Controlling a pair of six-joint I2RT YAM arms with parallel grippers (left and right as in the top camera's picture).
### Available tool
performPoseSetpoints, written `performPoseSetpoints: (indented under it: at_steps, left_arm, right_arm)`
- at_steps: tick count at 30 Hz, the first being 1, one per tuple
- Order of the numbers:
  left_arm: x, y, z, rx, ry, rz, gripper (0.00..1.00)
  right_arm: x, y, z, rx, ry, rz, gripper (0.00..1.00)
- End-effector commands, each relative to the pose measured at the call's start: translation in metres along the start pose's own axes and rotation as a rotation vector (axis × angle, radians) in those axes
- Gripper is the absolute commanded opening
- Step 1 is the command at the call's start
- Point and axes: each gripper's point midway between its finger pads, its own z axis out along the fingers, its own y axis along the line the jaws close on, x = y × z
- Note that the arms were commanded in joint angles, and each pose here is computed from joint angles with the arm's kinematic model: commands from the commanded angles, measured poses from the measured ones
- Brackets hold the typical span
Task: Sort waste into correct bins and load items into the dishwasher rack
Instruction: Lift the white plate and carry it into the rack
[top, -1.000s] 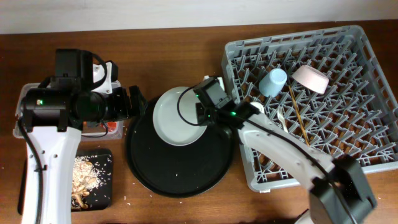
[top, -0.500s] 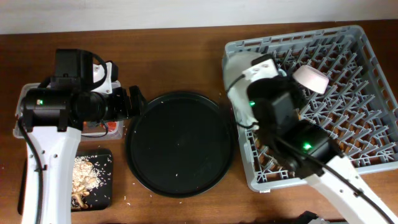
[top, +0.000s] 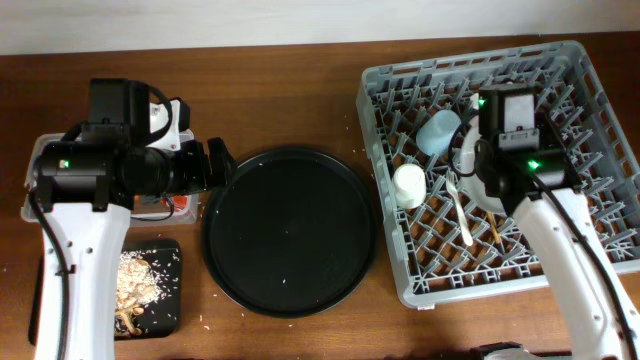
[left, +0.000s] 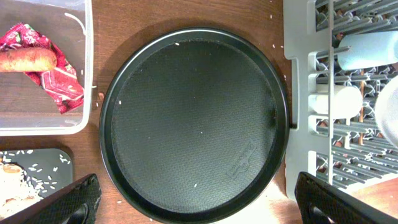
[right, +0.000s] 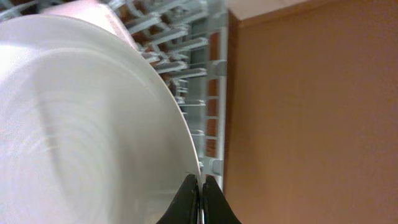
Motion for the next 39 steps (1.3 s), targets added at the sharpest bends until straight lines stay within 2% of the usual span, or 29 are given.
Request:
performPoseSetpoints:
  at_steps: [1,3,6,10,17,23,31,32,34,36,39]
  left_arm:
    - [-0.004,-0.002,-0.008,0.002,-0.03,0.018,0.99]
    - [-0.004,-0.002,-0.008,0.002,-0.03,0.018,0.99]
    - [-0.004,-0.001,-0.008,0.002,-0.03,0.018,0.99]
    - [-0.004,-0.001,-0.008,0.002,-0.03,0.018,0.99]
    - [-0.004,-0.001,-0.008,0.002,-0.03,0.018,0.99]
    - [-0.004,-0.001,-0.008,0.002,-0.03,0.018,0.99]
    - [-0.004,-0.001,-0.008,0.002,-0.03,0.018,0.99]
    - [-0.004,-0.001,-0.008,0.002,-0.03,0.018,0.99]
    - [-0.004,-0.001,-0.008,0.002,-0.03,0.018,0.99]
    - [-0.004,-0.001,-0.008,0.002,-0.03,0.018,0.99]
    - [-0.004,-0.001,-0.008,0.002,-0.03,0.018,0.99]
  right_arm:
    - [-0.006,0.013,0.011,-0.033,0.016,-0.024,0.04]
    - [-0.009,0.005,0.012,0.005,0.015,-0.007,0.04]
    - [-0.008,-0.028,0.006,0.163,0.041,-0.011,0.04]
    - [-0.011,-0.05,-0.01,0.217,0.002,-0.035,0.04]
    - [-0.017,-0.031,-0.007,0.117,-0.045,-0.06,0.04]
    - [-0.024,-0.011,-0.006,0.008,-0.1,0.022,0.04]
    - [-0.023,-0.009,-0.005,-0.003,-0.1,0.016,0.04]
    - [-0.023,-0.009,-0.005,-0.003,-0.1,0.016,0.05]
    - [-0.024,-0.008,-0.006,-0.004,-0.101,0.016,0.15]
    - [-0.026,-0.005,-0.006,-0.022,-0.113,0.015,0.21]
    - [-0.027,-0.006,-0.006,-0.02,-0.116,0.018,0.21]
